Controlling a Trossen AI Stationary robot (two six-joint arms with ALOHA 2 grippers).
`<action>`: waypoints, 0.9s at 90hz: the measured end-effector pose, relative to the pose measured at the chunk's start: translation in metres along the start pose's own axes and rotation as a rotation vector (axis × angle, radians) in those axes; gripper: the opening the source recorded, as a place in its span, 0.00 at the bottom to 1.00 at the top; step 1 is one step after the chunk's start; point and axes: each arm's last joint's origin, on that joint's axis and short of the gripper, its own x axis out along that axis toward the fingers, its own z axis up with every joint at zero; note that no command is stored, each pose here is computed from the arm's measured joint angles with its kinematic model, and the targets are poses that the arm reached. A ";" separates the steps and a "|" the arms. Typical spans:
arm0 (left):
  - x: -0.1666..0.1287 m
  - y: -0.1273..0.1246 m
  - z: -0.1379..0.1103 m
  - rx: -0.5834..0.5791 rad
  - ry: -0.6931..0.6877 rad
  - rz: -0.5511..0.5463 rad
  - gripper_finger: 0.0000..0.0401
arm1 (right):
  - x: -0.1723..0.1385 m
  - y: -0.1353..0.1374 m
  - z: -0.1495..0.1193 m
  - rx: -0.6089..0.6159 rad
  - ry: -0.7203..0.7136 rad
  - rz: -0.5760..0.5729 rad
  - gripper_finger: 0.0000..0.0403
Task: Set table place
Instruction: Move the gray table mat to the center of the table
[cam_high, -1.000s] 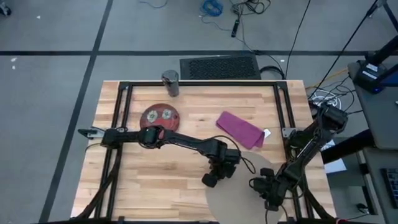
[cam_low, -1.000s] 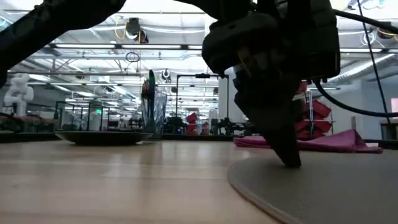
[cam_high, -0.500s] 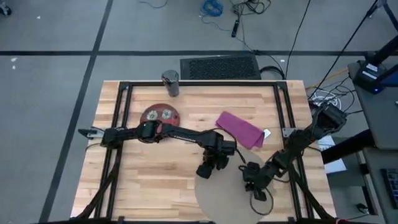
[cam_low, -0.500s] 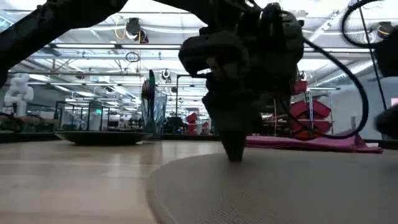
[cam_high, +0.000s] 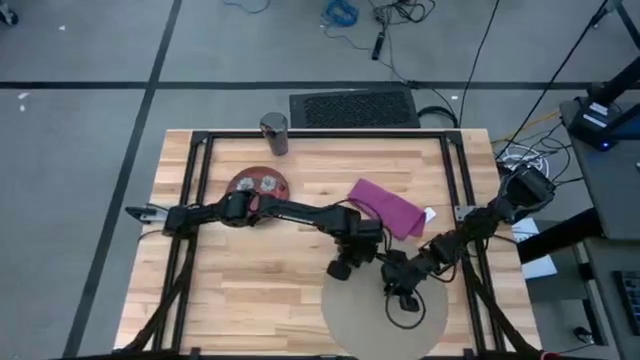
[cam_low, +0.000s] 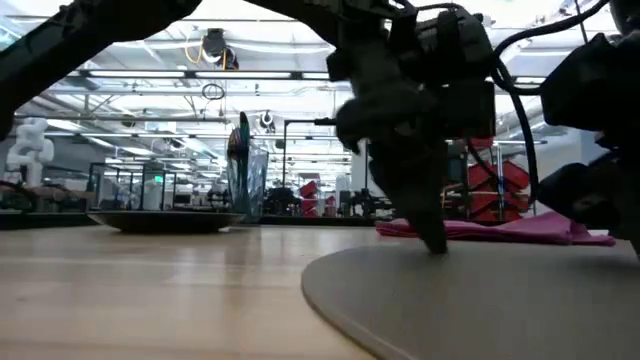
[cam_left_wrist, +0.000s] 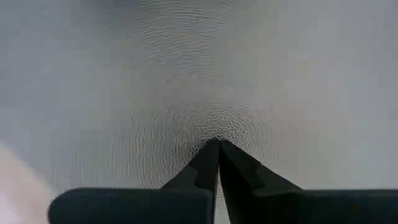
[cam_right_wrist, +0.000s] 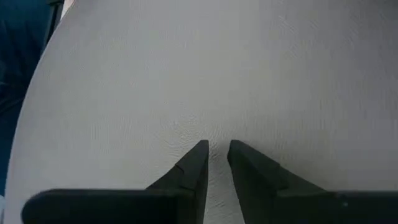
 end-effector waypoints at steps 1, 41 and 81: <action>0.000 0.000 0.000 0.001 -0.004 0.001 0.00 | 0.000 0.000 0.000 0.001 0.000 -0.001 0.15; -0.015 -0.011 0.020 -0.003 -0.121 0.095 0.00 | -0.001 -0.004 0.002 -0.038 0.005 -0.009 0.15; -0.049 -0.035 0.035 -0.068 -0.309 0.200 0.00 | -0.002 -0.007 0.004 -0.069 -0.010 -0.045 0.15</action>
